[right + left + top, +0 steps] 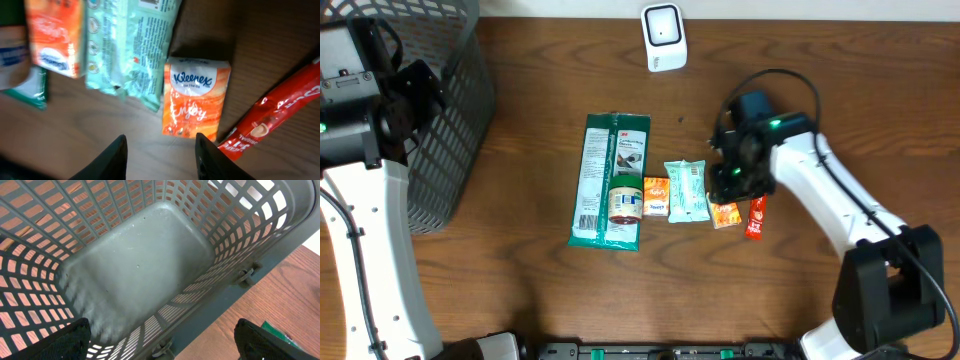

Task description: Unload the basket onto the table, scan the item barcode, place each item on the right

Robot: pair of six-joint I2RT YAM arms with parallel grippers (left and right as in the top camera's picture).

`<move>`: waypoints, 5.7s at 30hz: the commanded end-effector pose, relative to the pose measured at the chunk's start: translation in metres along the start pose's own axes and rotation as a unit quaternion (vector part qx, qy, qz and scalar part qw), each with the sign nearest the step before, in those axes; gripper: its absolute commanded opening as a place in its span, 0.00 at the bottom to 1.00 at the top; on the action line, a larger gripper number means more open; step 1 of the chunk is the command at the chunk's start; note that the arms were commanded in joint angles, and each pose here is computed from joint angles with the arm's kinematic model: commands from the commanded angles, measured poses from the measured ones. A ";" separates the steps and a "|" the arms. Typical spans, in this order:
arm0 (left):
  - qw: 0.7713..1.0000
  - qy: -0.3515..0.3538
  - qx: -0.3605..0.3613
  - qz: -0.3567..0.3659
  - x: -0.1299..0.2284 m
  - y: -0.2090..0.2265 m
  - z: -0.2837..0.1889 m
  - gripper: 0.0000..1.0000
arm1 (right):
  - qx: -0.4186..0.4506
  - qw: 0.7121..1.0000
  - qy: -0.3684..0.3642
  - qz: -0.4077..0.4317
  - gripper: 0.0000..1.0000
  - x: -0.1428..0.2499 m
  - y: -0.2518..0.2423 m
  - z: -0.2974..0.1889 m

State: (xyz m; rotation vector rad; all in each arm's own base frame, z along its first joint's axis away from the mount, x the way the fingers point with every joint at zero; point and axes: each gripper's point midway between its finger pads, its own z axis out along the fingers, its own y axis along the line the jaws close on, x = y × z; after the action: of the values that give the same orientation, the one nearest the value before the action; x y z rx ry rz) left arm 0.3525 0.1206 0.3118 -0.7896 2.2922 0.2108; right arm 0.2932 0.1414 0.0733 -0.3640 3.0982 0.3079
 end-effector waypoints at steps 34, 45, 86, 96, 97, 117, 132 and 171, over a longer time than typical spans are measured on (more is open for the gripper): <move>1.000 -0.006 -0.007 0.002 -0.003 0.004 -0.002 0.92 | 0.258 0.961 -0.101 -0.009 0.27 0.013 -0.031 0.058; 1.000 -0.006 -0.007 0.002 -0.003 0.004 -0.002 0.92 | 0.159 0.981 -0.108 -0.026 0.01 0.006 0.006 0.011; 1.000 -0.006 -0.006 0.002 -0.003 0.004 -0.002 0.92 | -0.310 0.931 -0.186 0.045 0.17 -0.009 0.026 0.036; 1.000 -0.006 -0.006 0.002 -0.003 0.004 -0.002 0.92 | -0.273 0.942 -0.173 0.091 0.37 -0.002 -0.003 0.045; 1.000 -0.006 -0.006 0.002 -0.003 0.004 -0.002 0.92 | -0.272 0.942 -0.173 0.094 0.39 -0.002 -0.005 0.044; 1.000 -0.006 -0.006 0.002 -0.003 0.004 -0.002 0.92 | -0.247 0.953 -0.153 0.090 0.52 -0.012 -0.019 0.017; 1.000 -0.005 -0.007 0.002 -0.003 0.004 -0.002 0.92 | -0.217 0.962 -0.133 0.100 0.51 -0.002 -0.024 0.029; 1.000 -0.006 -0.006 0.002 -0.003 0.004 -0.002 0.92 | 0.040 0.906 -0.251 0.339 0.72 0.018 -0.233 -0.119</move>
State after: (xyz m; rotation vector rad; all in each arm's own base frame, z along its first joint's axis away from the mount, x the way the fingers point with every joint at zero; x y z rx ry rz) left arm 0.3526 0.1205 0.3118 -0.7894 2.2920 0.2103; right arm 0.3394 -0.0881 0.1428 0.6256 2.6049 0.3136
